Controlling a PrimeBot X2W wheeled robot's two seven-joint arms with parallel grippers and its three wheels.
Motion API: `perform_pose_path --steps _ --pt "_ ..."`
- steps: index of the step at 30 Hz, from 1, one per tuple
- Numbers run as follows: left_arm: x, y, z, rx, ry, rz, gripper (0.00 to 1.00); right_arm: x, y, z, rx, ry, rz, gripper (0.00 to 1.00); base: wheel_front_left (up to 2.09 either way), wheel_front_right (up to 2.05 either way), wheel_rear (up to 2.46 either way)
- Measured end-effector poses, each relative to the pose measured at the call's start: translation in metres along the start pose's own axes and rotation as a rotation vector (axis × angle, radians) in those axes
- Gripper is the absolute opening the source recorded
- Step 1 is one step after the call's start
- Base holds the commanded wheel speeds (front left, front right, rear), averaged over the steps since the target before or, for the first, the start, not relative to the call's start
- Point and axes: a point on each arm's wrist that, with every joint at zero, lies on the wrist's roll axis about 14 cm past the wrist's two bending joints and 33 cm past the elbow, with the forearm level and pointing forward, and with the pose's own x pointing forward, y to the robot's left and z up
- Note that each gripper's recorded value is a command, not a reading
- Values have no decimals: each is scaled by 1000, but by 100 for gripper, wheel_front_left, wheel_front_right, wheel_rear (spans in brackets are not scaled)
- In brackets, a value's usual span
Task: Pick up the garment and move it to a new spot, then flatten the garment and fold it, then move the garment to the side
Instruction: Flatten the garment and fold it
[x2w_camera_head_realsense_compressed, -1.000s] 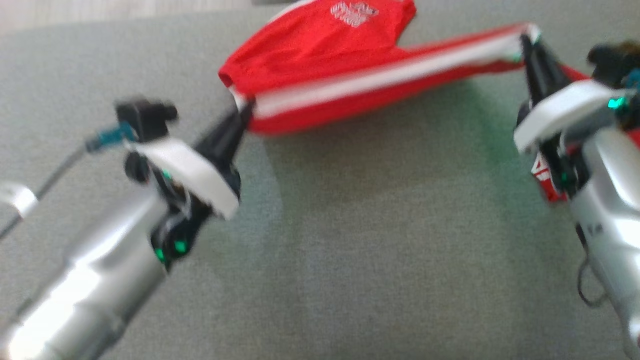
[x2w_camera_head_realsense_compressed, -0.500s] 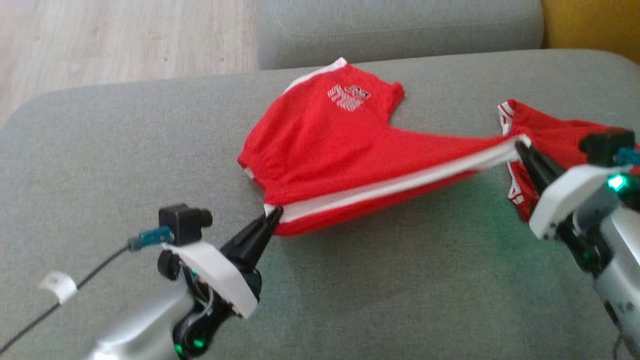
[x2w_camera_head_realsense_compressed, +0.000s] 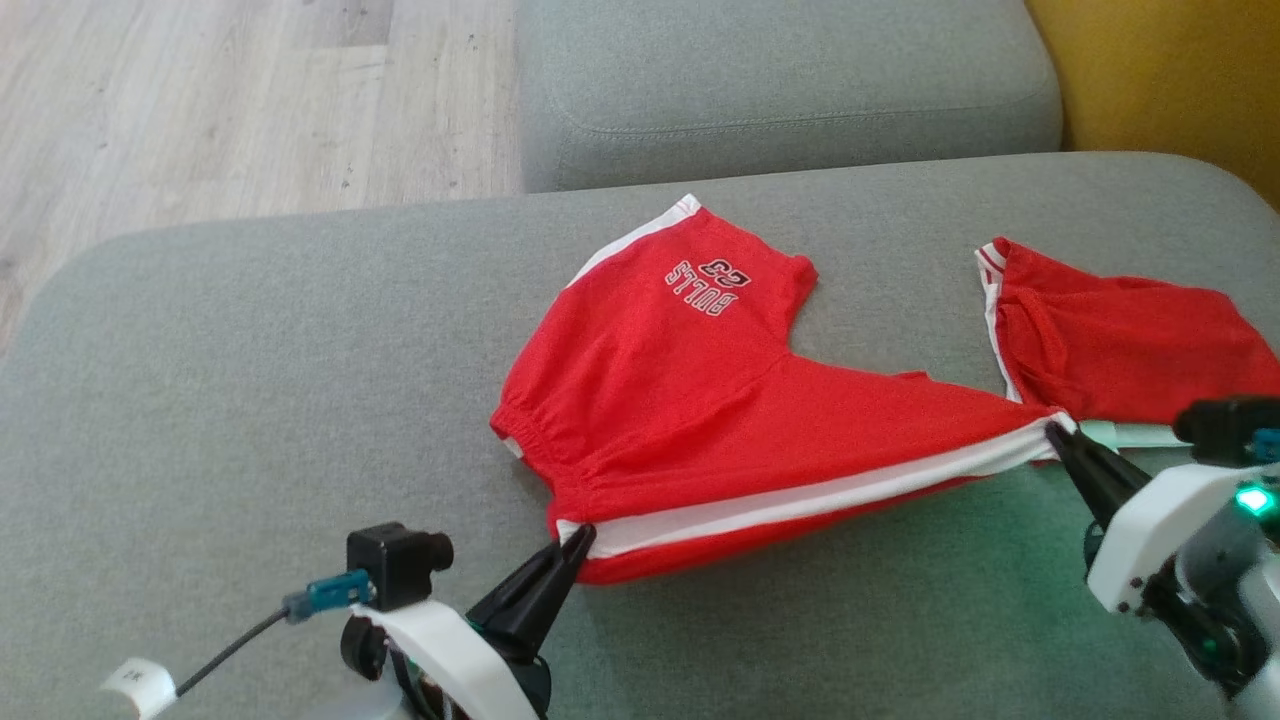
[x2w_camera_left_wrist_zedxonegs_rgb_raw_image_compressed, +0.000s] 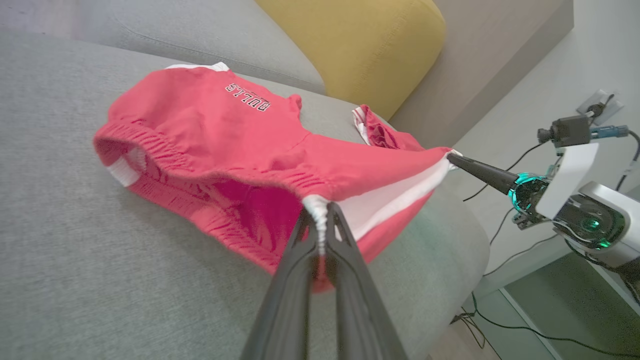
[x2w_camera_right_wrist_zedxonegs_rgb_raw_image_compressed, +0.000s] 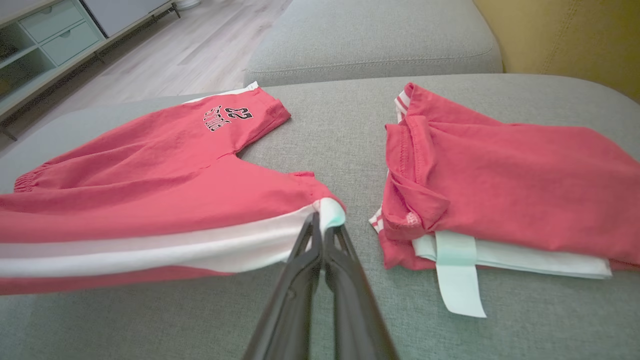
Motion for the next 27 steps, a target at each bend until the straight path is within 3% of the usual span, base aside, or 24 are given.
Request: perform_pose_path --steps 11,19,27 --pt "5 17 18 -24 -48 48 0 21 3 30 -69 -37 3 0 0 0 0" --pt "26 59 61 -19 -108 94 0 89 19 100 -179 -112 55 0 0 0 0" --pt "36 103 71 -23 -104 174 0 167 51 117 -280 -56 135 0 0 0 0"
